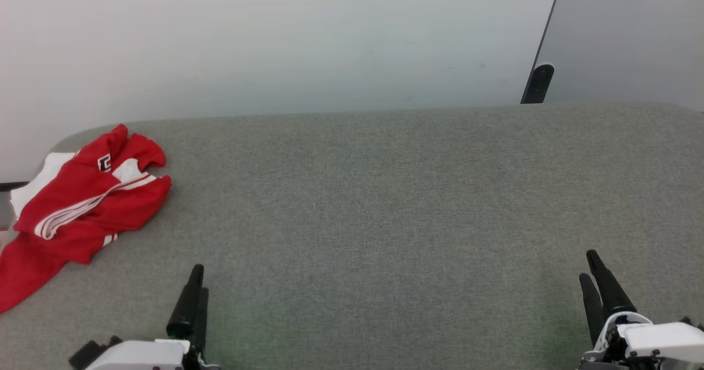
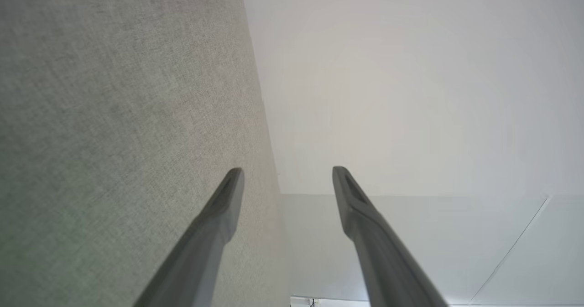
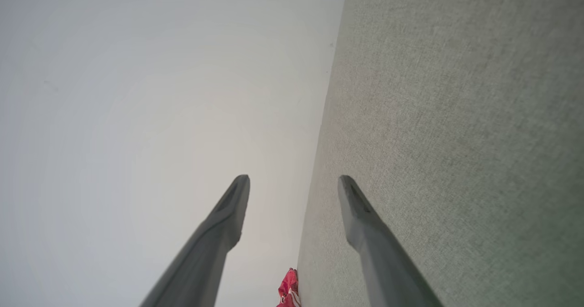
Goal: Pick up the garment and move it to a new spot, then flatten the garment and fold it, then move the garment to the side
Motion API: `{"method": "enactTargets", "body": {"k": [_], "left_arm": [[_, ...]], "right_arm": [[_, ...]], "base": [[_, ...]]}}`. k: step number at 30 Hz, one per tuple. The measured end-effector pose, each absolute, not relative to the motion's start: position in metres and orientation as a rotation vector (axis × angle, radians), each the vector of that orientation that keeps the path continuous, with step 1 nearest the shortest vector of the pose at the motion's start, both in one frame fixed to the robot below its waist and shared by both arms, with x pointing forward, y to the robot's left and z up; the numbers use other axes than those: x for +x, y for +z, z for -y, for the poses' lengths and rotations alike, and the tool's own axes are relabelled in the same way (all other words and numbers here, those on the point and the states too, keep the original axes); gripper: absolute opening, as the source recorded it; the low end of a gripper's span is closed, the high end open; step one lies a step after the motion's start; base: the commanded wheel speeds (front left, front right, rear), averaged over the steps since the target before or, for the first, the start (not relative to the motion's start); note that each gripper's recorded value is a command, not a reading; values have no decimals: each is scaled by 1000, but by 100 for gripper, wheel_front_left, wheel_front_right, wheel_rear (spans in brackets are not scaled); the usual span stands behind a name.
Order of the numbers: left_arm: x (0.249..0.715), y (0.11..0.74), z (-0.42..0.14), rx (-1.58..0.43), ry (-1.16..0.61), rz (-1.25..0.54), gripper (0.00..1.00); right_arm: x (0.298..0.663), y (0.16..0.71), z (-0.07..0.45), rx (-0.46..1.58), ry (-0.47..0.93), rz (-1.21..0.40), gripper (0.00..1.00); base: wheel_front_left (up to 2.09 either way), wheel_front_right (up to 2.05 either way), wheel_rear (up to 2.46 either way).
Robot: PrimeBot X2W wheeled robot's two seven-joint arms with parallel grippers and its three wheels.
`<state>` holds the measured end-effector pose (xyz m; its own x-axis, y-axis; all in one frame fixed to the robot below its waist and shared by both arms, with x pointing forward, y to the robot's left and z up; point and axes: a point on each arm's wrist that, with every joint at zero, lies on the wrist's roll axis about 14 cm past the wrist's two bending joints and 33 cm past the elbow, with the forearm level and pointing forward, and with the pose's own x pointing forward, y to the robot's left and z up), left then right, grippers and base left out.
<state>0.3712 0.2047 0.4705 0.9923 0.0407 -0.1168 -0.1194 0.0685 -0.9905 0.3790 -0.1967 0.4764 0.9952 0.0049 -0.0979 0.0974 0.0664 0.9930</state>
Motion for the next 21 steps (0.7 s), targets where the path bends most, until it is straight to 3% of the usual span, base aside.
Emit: {"method": "enactTargets", "body": {"k": [21], "left_arm": [[375,488,-215,-1038,107,-24,100]], "right_arm": [[398,496,173,1065,65,-102,100]], "base": [[0,0,0]]}}
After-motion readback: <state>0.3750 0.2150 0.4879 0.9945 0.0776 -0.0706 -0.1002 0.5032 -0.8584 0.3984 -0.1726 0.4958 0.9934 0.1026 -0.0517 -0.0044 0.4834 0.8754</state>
